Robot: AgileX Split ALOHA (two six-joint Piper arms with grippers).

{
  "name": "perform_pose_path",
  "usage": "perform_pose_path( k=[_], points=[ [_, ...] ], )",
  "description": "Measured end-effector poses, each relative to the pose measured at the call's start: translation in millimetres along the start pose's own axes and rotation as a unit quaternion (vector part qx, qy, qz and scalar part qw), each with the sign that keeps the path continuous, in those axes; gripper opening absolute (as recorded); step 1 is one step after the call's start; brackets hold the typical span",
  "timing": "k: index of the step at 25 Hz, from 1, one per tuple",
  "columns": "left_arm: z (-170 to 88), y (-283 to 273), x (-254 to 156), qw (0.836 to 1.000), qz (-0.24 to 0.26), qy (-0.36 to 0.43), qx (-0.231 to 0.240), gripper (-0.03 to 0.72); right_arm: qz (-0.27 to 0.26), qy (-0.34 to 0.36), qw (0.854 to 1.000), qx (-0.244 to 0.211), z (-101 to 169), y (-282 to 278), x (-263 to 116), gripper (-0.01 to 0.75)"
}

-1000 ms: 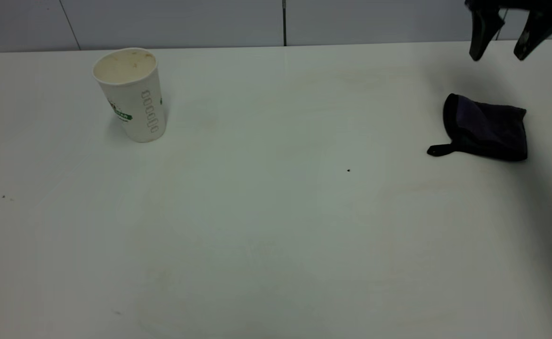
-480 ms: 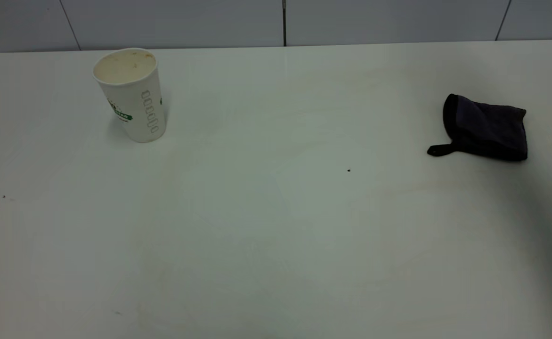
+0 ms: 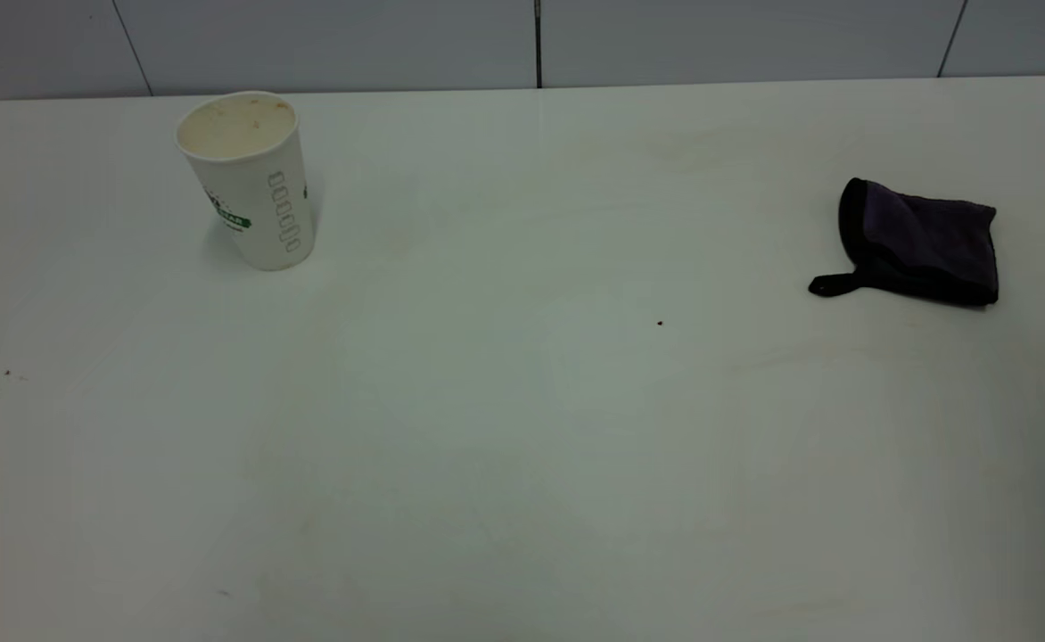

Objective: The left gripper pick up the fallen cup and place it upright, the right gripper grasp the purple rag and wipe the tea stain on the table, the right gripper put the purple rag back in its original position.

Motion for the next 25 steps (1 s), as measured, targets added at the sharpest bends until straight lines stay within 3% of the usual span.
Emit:
perform_pose_path(
  k=[4,6,12,18,25],
  points=[
    [0.0,0.0,0.0,1.0,0.0,0.0,0.0,0.45,-0.037,0.003,0.999,0.0,-2.9,7.9,-48.0,0.711],
    [0.0,0.0,0.0,1.0,0.0,0.0,0.0,0.45,-0.076,0.001,0.997,0.0,-4.2,8.7,-63.0,0.707],
    [0.0,0.0,0.0,1.0,0.0,0.0,0.0,0.45,-0.116,-0.01,0.993,-0.016,-12.5,18.1,-99.8,0.693],
    [0.1,0.0,0.0,1.0,0.0,0.0,0.0,0.45,-0.133,-0.022,0.991,-0.023,-15.4,20.8,-107.6,0.653],
    [0.1,0.0,0.0,1.0,0.0,0.0,0.0,0.45,-0.134,-0.023,0.99,-0.023,-15.4,20.5,-107.6,0.518]
  ],
)
Point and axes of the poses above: a point on each arm's last joint axis where the gripper is mounted, y pointing out along that axis toward the gripper, z along the wrist's bending axis when the last joint is at zero, x = y × z, the point moved 10 cm from there along y, pointing out along that axis toward the gripper, and after that the axes turned 4 degrees about y, right-handed, at the moved point
